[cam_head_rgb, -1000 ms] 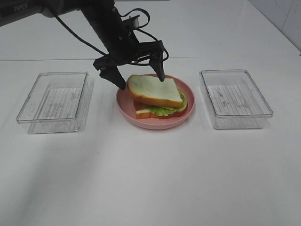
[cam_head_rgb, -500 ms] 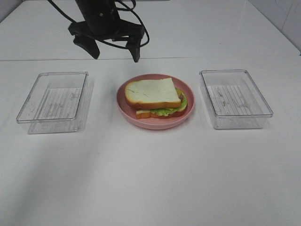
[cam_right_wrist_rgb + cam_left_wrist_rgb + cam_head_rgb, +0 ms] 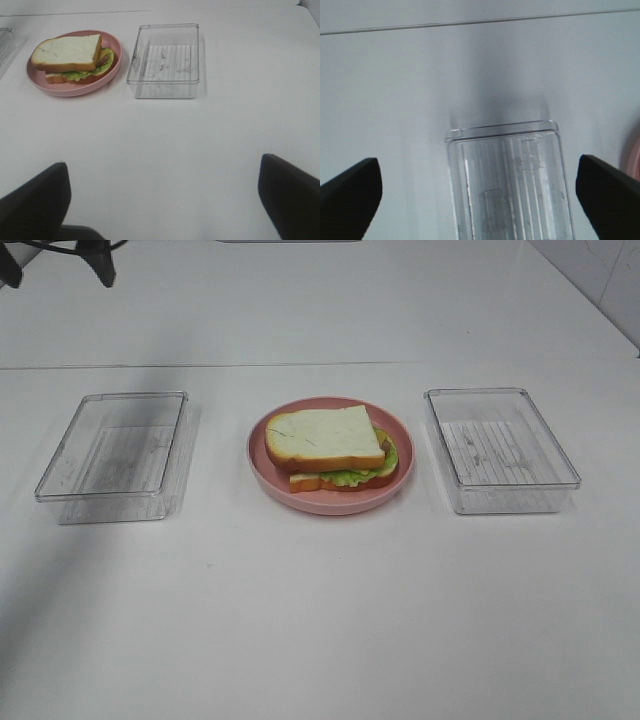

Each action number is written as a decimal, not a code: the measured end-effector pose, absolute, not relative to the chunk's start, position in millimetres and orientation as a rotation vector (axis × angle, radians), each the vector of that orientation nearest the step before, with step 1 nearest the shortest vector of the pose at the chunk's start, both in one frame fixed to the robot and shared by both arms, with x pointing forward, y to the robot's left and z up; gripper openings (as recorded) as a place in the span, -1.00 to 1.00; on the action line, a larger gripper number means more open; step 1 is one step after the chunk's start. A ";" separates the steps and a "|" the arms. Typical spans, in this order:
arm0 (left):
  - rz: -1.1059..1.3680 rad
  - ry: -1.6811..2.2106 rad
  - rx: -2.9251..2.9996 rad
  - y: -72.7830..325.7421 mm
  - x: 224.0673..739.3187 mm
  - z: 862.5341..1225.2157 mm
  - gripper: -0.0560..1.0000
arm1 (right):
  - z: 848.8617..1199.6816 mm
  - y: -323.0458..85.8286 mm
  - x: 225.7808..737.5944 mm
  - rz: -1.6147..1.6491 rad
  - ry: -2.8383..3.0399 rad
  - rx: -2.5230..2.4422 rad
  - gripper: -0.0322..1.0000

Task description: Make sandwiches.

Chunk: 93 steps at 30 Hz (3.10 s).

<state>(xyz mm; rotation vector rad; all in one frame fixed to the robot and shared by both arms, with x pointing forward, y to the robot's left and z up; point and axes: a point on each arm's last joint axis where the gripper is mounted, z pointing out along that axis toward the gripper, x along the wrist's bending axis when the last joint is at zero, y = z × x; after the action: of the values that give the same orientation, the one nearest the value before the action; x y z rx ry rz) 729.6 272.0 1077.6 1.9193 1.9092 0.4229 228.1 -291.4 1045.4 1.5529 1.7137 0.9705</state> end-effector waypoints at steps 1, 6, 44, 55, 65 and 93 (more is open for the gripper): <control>0.428 1.919 1.906 278.3 727.2 1081.6 0.94 | 1045.4 -291.4 228.1 0.971 1.714 1.553 0.92; 0.420 1.943 1.916 285.0 699.8 1097.9 0.94 | 1045.4 -291.4 228.1 0.971 1.714 1.553 0.92; 0.888 1.572 1.624 301.4 268.1 1086.2 0.94 | 1045.4 -291.4 228.1 0.971 1.714 1.553 0.92; 0.921 1.496 1.544 300.6 232.8 1055.6 0.94 | 1045.4 -291.4 228.1 0.971 1.714 1.553 0.92; 0.917 1.498 1.547 300.5 233.2 1054.5 0.94 | 1045.4 -291.4 228.1 0.971 1.714 1.553 0.92; 0.886 1.528 1.499 295.6 233.2 1054.7 0.94 | 1045.4 -291.4 228.1 0.971 1.714 1.553 0.92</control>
<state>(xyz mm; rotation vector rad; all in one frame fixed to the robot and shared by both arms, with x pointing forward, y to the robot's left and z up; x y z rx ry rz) 233.2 295.6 1054.7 1.4989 1.5275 0.8857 228.1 -291.4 1045.4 1.5529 1.7137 0.9705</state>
